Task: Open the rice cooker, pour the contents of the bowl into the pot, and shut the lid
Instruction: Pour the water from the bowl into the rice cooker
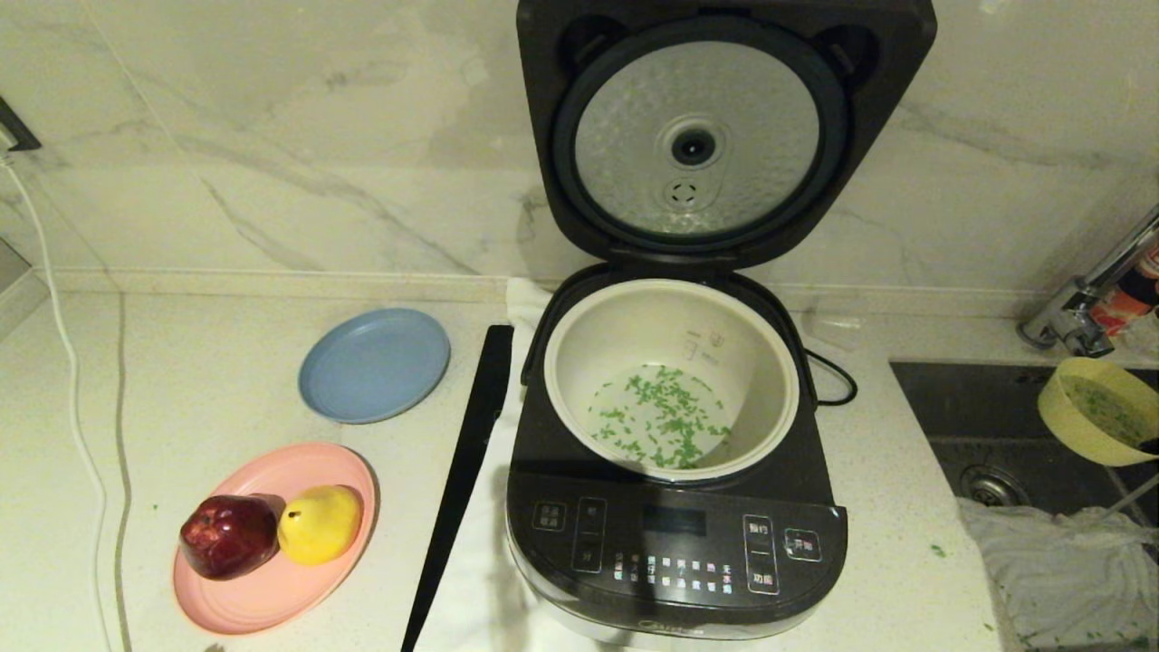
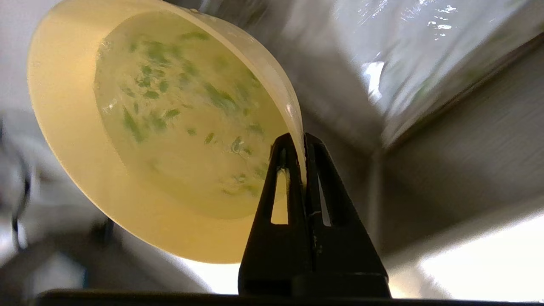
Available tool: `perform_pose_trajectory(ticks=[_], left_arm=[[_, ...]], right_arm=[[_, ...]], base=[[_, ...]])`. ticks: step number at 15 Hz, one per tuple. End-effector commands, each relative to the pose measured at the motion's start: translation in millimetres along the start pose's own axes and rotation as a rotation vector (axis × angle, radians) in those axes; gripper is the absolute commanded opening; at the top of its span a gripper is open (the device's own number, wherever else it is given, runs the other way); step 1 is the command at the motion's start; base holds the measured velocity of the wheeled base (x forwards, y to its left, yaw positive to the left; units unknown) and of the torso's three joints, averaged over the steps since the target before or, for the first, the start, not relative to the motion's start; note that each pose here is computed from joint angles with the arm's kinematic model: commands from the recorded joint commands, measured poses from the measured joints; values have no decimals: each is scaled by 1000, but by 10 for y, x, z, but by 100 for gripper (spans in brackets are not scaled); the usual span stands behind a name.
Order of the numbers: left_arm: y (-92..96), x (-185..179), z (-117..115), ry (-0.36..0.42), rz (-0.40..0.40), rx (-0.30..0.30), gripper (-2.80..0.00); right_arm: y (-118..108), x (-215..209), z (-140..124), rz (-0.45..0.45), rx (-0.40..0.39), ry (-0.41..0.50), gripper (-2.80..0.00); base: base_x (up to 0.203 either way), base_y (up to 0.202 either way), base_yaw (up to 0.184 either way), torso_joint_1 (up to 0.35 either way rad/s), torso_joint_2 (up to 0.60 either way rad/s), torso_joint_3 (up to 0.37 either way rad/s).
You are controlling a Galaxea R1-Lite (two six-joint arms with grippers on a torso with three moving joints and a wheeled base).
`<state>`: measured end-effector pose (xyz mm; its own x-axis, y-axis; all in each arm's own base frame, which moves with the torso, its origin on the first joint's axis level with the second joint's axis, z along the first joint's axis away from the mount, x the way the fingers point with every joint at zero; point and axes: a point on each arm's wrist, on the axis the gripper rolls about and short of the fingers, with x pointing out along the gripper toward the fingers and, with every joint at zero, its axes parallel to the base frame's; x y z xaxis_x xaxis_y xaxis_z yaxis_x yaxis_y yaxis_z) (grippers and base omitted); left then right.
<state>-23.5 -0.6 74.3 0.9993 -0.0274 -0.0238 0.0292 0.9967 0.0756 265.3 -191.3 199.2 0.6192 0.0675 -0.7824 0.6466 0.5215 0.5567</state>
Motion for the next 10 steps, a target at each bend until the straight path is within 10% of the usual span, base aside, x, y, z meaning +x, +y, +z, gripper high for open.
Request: perform_pose_trajectory(ticks=[1,10], left_arm=[[0,0,0,1,0,0,-280],[0,0,0,1,0,0,-280]], right_arm=[[438,-418,-449,73,-127,11,-280],[1459,-976,-1620,178,-539,100,-280]], base=[[0,0,0,0,0,0],[0,0,0,0,0,0]])
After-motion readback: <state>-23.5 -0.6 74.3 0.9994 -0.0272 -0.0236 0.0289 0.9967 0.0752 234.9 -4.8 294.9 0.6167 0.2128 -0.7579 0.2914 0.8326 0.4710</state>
